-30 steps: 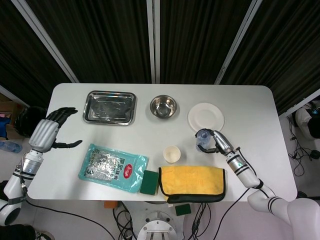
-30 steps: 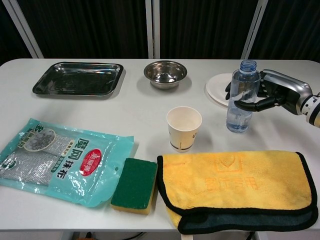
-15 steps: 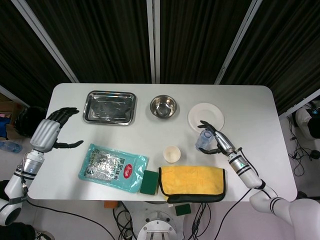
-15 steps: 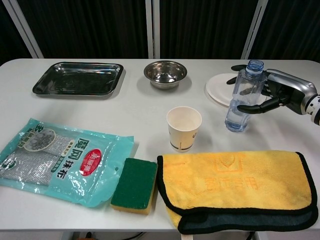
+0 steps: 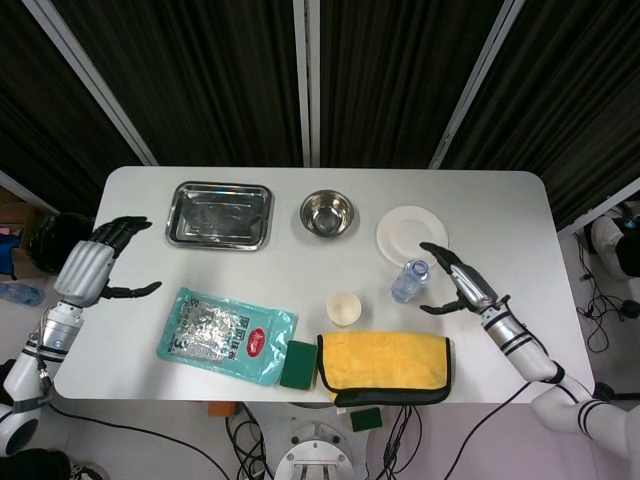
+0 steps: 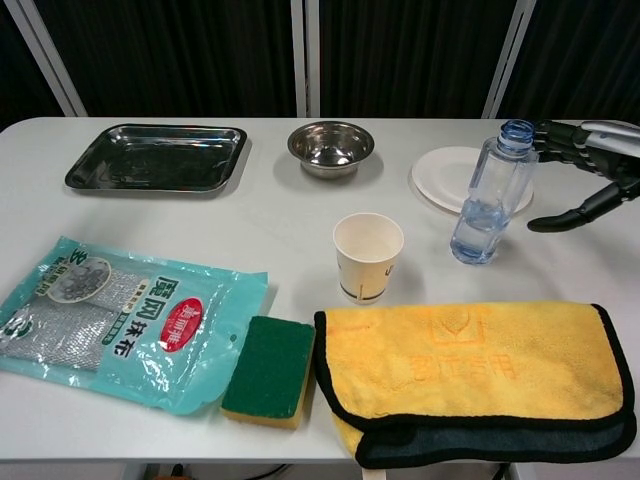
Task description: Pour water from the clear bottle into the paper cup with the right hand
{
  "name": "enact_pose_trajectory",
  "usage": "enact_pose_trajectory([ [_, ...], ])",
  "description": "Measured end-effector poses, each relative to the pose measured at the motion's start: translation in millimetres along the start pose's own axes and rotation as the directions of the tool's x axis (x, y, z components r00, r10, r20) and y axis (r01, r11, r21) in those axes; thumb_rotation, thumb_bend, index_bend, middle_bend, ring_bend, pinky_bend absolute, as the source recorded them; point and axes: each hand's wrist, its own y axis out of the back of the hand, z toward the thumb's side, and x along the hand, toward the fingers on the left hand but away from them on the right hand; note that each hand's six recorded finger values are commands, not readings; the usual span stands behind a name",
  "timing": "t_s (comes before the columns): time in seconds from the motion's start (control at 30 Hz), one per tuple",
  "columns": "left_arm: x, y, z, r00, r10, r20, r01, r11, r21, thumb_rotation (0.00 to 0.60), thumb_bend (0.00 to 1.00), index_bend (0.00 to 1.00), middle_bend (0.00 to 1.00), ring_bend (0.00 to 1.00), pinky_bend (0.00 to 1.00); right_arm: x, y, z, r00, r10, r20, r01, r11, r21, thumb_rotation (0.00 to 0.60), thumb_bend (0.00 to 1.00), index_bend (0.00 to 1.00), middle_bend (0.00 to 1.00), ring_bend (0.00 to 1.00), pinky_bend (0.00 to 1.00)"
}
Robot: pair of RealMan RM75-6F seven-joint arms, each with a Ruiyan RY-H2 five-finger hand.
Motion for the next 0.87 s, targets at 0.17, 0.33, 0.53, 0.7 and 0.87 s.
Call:
enact_pose_trajectory([
  [0.17, -18.2, 3.4, -11.0, 0.999, 0.004, -0.043, -0.003, 0.999, 0.035, 0.288, 0.09, 0.17, 0.15, 0.12, 0.18, 38.7, 29.4, -2.0, 0.998, -0.015, 0.059, 0.004, 0.983, 0.181, 0.6, 0.12, 0.0, 0.0, 0.0, 0.0],
  [0.33, -44.3, 5.9, -24.4, 0.995, 0.021, -0.097, -0.005, 0.987, 0.161, 0.212, 0.09, 0.16, 0.11, 0.07, 0.16, 85.7, 54.3, -13.6, 0.983, -0.126, 0.134, 0.057, 0.901, 0.43, 0.6, 0.13, 0.0, 0.0, 0.0, 0.0],
  [0.53, -95.5, 8.3, -50.3, 0.973, 0.074, -0.217, 0.02, 0.915, 0.404, 0.093, 0.1, 0.14, 0.08, 0.04, 0.14, 177.6, 74.1, -38.3, 0.894, -0.36, 0.269, 0.105, 0.75, 0.653, 0.6, 0.14, 0.0, 0.0, 0.0, 0.0],
  [0.7, -117.9, 8.2, -57.5, 0.967, 0.089, -0.24, 0.024, 0.902, 0.431, 0.003, 0.12, 0.14, 0.09, 0.04, 0.14, 210.2, 73.5, -53.1, 0.844, -0.431, 0.321, 0.118, 0.731, 0.672, 0.6, 0.15, 0.0, 0.0, 0.0, 0.0],
  [0.87, -130.2, 4.4, -63.8, 0.968, 0.066, -0.242, 0.021, 0.94, 0.339, 0.0, 0.12, 0.14, 0.09, 0.04, 0.14, 213.8, 70.5, -62.7, 0.835, -0.446, 0.324, 0.138, 0.738, 0.661, 0.6, 0.15, 0.0, 0.0, 0.0, 0.0],
])
